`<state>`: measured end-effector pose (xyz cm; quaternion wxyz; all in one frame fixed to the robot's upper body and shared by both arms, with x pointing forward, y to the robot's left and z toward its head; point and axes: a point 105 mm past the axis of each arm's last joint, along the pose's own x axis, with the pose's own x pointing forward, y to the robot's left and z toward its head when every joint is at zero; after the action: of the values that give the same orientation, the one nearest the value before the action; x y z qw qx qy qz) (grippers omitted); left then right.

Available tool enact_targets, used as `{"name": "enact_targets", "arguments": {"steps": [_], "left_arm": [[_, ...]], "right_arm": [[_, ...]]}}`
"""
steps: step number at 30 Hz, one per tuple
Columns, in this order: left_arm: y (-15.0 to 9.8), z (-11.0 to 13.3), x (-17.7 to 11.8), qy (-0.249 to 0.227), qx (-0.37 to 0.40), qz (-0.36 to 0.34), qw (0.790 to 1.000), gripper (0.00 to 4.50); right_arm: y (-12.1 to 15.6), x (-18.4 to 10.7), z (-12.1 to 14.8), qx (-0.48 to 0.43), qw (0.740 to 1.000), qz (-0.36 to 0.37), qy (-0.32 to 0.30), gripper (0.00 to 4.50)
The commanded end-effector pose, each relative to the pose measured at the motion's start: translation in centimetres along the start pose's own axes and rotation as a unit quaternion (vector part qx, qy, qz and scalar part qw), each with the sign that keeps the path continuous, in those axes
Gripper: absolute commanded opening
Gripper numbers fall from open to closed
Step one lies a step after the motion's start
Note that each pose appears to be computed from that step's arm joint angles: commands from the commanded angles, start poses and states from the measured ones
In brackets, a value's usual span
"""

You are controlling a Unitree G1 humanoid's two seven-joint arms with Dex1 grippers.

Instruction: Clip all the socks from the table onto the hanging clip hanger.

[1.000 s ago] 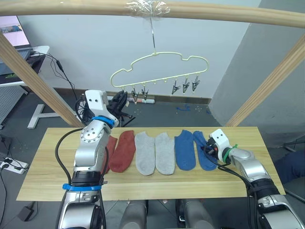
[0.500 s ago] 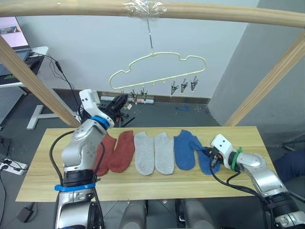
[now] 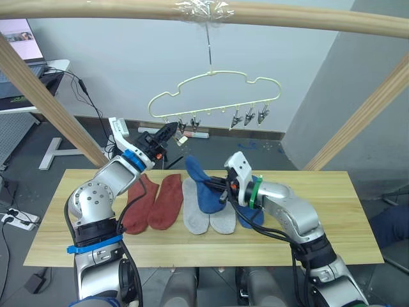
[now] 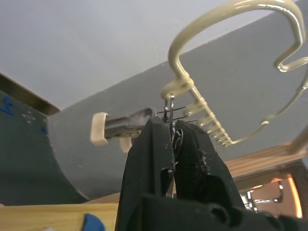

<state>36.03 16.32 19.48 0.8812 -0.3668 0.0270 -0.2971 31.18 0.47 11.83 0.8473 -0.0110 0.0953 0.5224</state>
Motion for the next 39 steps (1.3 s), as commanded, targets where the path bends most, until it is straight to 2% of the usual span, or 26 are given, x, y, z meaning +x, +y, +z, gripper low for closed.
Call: {"name": "enact_targets", "arguments": {"steps": [1,18,26,33,37,38,39], "left_arm": [[-1.4,0.7,-0.3,-0.007,0.021,-0.019,1.000,0.11],[-2.7,-0.4,-0.5,0.014,0.010,-0.037,0.999,0.11],[-2.4,-0.5,-0.6,0.017,0.013,-0.030,0.999,0.11],[-1.7,0.0,-1.0,0.012,0.015,-0.020,1.000,2.41],[0.3,0.3,-2.2,0.026,0.043,0.032,0.998,3.64],[0.6,0.4,-2.5,0.031,0.055,0.040,0.997,3.92],[0.8,0.4,-2.8,0.042,0.069,0.049,0.996,3.92]], "right_arm": [[0.5,0.4,1.9,-0.010,1.000,0.016,-0.024,0.02],[0.1,0.9,3.7,-0.022,0.999,0.012,-0.044,0.02],[-0.3,1.1,4.1,-0.028,0.998,0.010,-0.047,0.02],[-0.2,1.5,4.1,-0.029,0.998,0.012,-0.050,0.00],[0.7,1.6,3.8,-0.019,0.998,0.025,-0.053,0.00],[0.9,1.7,3.7,-0.016,0.998,0.028,-0.053,0.00],[1.1,1.7,3.8,-0.004,0.998,0.032,-0.057,0.00]]}}
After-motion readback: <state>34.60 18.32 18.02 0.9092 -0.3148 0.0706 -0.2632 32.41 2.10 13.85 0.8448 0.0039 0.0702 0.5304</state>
